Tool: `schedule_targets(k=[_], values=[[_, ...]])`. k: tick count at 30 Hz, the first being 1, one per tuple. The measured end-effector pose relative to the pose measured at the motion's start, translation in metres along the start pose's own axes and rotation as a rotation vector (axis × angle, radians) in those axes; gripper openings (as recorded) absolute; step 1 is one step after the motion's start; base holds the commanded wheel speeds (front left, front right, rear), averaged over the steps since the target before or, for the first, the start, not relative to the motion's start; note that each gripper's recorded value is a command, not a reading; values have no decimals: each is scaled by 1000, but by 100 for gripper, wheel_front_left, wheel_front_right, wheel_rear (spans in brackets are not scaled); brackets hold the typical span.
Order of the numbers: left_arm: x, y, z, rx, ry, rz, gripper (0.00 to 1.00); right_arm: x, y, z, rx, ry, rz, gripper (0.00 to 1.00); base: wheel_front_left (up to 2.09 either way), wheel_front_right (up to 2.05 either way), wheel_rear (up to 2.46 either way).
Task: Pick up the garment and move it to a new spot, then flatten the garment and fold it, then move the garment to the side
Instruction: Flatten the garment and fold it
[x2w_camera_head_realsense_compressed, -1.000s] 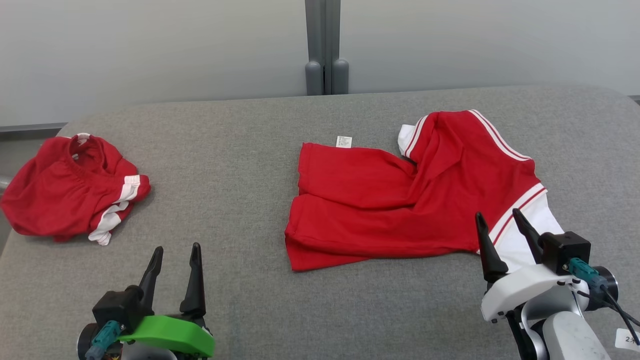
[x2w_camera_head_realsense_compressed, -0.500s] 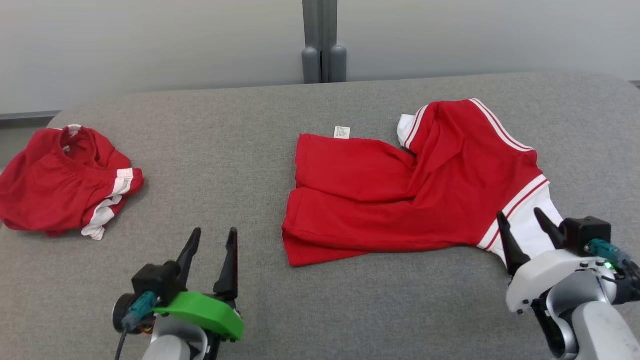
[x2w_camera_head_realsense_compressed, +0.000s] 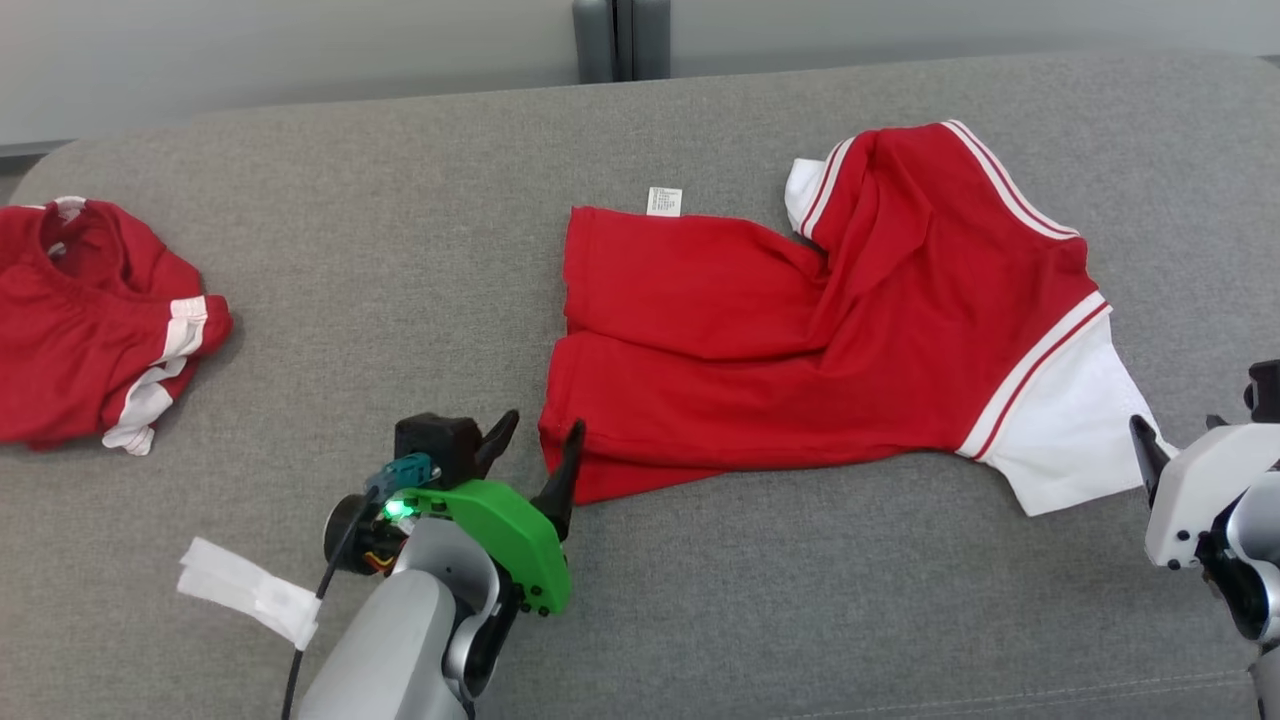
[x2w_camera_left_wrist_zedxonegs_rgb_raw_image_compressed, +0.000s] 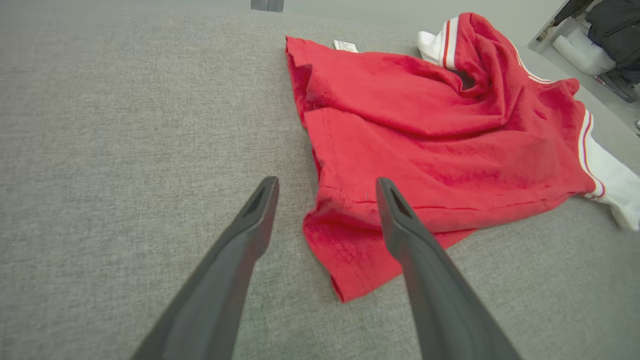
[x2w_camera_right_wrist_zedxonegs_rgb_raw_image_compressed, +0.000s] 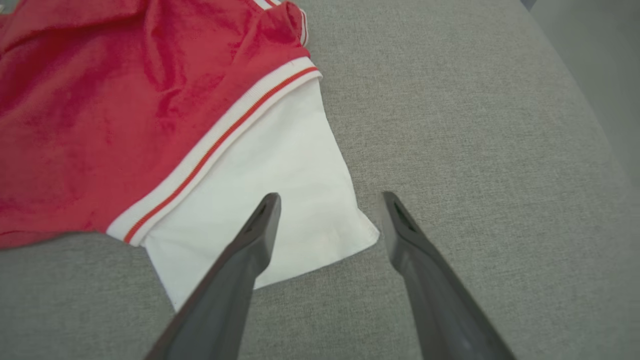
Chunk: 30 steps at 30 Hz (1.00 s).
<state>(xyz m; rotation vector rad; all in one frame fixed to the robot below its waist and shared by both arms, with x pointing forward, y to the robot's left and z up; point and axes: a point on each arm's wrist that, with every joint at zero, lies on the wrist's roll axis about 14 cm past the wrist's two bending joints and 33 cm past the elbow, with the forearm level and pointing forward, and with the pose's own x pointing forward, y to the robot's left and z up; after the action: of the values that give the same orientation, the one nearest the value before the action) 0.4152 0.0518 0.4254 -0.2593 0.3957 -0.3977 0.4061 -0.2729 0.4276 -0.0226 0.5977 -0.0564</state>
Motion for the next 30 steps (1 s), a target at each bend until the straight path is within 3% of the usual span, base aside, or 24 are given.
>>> schedule_targets(k=[7, 14, 19, 30], values=[[18, -15, -7, -7, 46, -43, 100, 22, -16, -13, -23, 99, -39, 100, 0, 0, 0], [24, -9, -15, 15, 99, -12, 100, 35, -25, -34, -26, 213, -65, 100, 0, 0, 0], [26, -6, -24, 29, 149, -6, 100, 44, -21, -41, -22, 252, -57, 100, 0, 0, 0], [23, 7, -21, 54, 165, 21, 100, 54, 19, -55, 40, 332, 79, 100, 0, 0, 0]])
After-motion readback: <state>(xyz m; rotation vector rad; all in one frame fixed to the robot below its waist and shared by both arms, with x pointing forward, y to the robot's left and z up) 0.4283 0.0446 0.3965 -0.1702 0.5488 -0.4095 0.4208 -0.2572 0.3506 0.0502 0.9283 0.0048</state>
